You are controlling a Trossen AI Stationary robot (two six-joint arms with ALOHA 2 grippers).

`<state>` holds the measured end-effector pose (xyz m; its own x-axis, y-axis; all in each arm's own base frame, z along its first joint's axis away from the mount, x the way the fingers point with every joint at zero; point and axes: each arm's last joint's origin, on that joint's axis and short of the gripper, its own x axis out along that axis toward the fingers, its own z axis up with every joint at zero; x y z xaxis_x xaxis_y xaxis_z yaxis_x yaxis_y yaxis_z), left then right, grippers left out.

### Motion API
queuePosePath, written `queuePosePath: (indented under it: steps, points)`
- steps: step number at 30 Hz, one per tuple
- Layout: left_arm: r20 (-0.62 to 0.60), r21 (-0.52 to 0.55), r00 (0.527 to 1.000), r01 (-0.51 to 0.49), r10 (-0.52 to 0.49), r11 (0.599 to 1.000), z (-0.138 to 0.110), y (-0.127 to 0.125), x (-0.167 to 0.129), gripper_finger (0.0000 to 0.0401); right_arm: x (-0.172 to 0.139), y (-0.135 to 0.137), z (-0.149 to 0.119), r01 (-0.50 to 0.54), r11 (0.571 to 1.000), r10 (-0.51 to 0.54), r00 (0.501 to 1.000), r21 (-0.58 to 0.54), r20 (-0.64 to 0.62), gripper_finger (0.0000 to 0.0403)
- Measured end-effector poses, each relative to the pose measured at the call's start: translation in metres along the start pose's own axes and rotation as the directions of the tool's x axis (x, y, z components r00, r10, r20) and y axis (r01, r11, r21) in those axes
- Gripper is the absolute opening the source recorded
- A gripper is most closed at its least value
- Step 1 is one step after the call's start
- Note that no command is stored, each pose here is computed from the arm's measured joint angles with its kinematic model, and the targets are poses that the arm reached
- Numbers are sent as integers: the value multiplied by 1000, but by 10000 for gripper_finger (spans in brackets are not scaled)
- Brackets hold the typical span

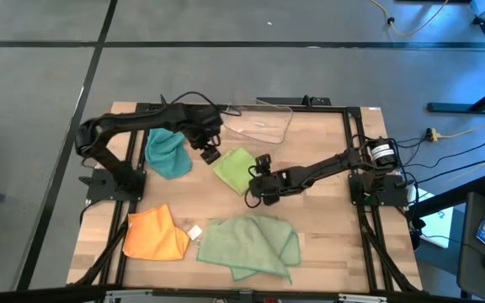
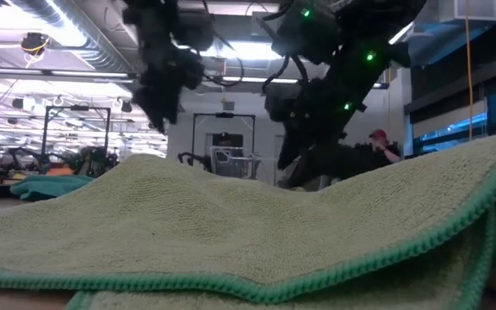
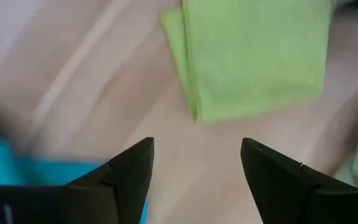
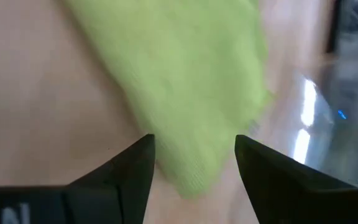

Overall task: Fold microfiber towels
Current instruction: Adjust the transparent bin

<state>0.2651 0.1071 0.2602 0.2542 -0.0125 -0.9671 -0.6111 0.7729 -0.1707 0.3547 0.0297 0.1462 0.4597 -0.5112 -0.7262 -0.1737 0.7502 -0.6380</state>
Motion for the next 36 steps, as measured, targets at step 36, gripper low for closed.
queuePosePath:
  steps: [36]
  points:
    - [187, 55, 961, -219, 205, 974, -24, 8, -48, 235, 19, -185, -104, -136, 873, 322, 882, 468, -344, 225]
